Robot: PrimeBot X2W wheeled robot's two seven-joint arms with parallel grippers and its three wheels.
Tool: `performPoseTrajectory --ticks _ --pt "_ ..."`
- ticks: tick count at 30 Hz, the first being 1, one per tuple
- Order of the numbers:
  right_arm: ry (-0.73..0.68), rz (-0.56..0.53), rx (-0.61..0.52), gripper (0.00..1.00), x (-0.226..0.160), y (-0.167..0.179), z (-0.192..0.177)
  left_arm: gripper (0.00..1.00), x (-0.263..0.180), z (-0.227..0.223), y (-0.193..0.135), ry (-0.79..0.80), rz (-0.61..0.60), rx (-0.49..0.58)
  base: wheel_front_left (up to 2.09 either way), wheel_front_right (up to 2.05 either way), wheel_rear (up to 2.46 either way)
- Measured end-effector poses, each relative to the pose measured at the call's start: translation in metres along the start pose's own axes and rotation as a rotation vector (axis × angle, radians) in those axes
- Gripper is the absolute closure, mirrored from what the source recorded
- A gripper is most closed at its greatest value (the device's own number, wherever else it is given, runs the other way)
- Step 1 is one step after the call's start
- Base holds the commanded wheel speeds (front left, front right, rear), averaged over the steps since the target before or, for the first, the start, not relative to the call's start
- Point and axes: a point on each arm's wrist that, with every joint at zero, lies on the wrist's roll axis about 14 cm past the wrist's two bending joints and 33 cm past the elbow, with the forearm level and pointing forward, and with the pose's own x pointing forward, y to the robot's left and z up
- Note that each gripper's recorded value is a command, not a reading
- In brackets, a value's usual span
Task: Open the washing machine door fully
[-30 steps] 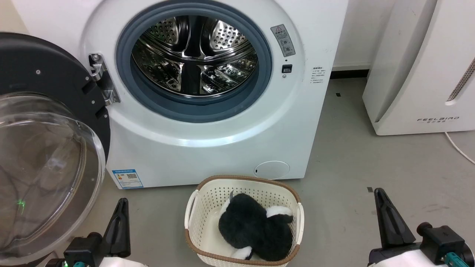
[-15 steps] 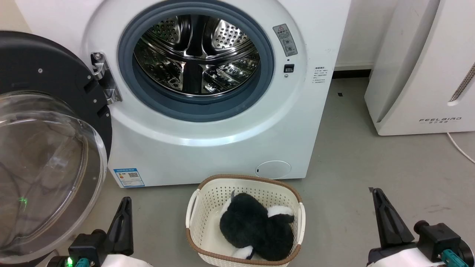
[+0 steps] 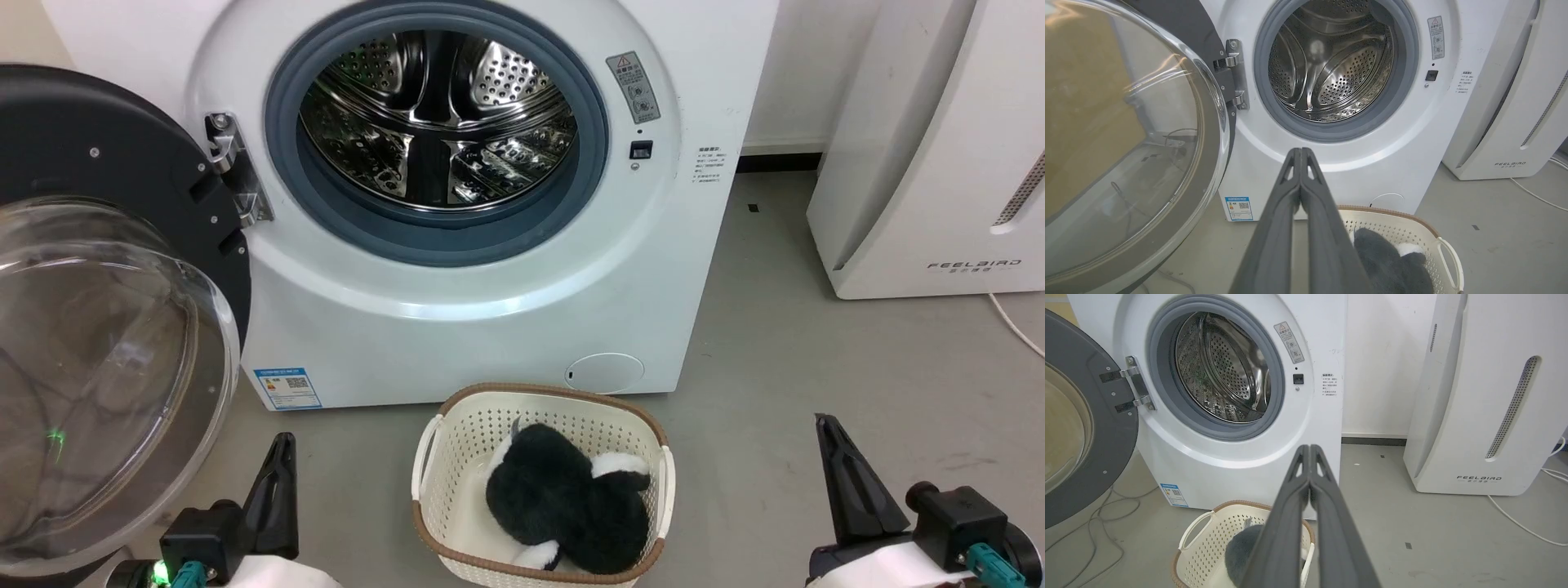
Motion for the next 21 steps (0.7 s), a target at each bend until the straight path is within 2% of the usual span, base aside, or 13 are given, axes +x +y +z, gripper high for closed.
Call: performPoseTrajectory --ticks 21 --pt "0.034 0.015 -0.016 1.0 0.004 0.0038 -0.0028 1.0 0.0026 0.0016 -0.0024 0.021 0.002 0.019 0.0 0.0 0.0"
